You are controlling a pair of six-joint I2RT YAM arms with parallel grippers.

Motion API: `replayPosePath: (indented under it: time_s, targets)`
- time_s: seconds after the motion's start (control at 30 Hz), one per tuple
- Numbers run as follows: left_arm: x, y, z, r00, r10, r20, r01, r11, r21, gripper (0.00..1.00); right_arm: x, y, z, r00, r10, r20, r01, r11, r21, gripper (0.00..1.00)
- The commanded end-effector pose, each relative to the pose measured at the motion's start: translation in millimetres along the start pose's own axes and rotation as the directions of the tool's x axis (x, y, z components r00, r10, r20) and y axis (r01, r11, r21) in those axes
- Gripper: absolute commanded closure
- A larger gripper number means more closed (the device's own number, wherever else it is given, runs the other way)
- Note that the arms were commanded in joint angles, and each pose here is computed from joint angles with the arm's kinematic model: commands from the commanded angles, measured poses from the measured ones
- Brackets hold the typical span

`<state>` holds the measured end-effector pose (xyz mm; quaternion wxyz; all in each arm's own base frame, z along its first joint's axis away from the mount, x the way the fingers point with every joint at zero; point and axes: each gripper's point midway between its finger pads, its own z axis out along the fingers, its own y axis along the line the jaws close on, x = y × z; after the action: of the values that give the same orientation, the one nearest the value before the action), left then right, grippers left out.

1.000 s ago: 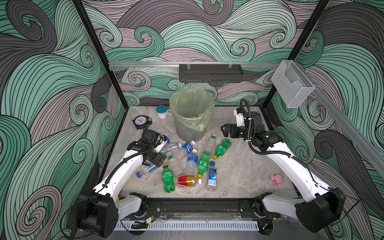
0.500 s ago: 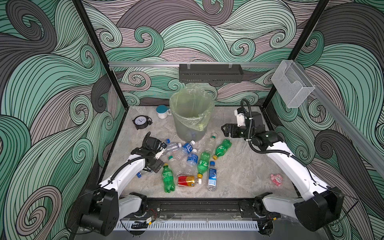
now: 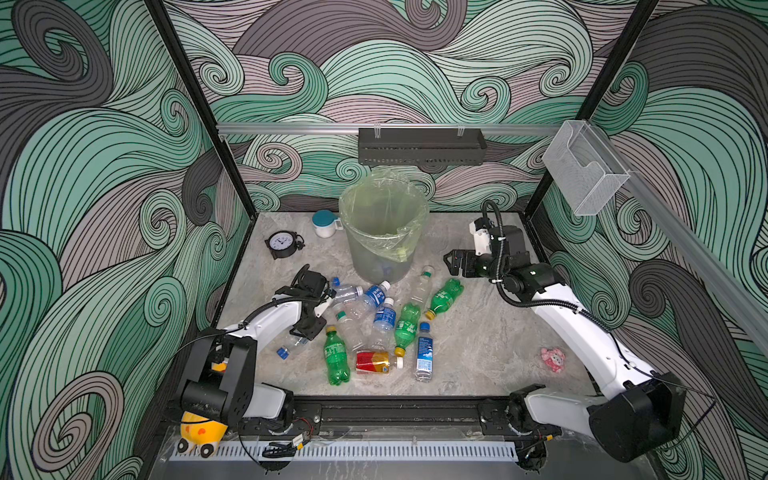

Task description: Throw the plastic bottles in the bin

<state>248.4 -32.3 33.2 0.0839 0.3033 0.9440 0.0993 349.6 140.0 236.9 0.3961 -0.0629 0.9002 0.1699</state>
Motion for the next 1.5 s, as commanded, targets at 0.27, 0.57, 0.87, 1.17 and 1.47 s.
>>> replayPosePath:
  time_s: [0.27, 0.57, 0.87, 1.17, 1.47]
  targets:
    - [-20, 14, -51, 0.981, -0.031, 0.189, 0.041, 0.998, -0.049, 0.56, 5, -6, 4, 1.000, 0.011, -0.010, -0.011, 1.000, 0.014, 0.01]
    - [-34, 31, -111, 0.899, -0.116, 0.422, 0.169, 0.982, -0.089, 0.58, 13, -11, 10, 0.998, 0.037, -0.045, -0.035, 0.999, 0.038, 0.02]
    - [-59, 31, -142, 0.748, -0.367, 0.553, 0.374, 0.921, 0.105, 0.66, 24, -14, 14, 0.996, 0.066, -0.064, -0.063, 0.997, 0.044, 0.02]
    - [-109, 66, -218, 0.580, -0.369, 0.727, 0.411, 0.902, 0.130, 0.66, 37, -20, 15, 0.993, 0.078, -0.083, -0.073, 0.995, 0.062, 0.02]
    - [-256, 107, -366, 0.371, -0.307, 0.876, 0.206, 0.947, 0.245, 0.64, 42, -21, 19, 0.992, 0.101, -0.077, -0.096, 0.993, 0.061, 0.01]
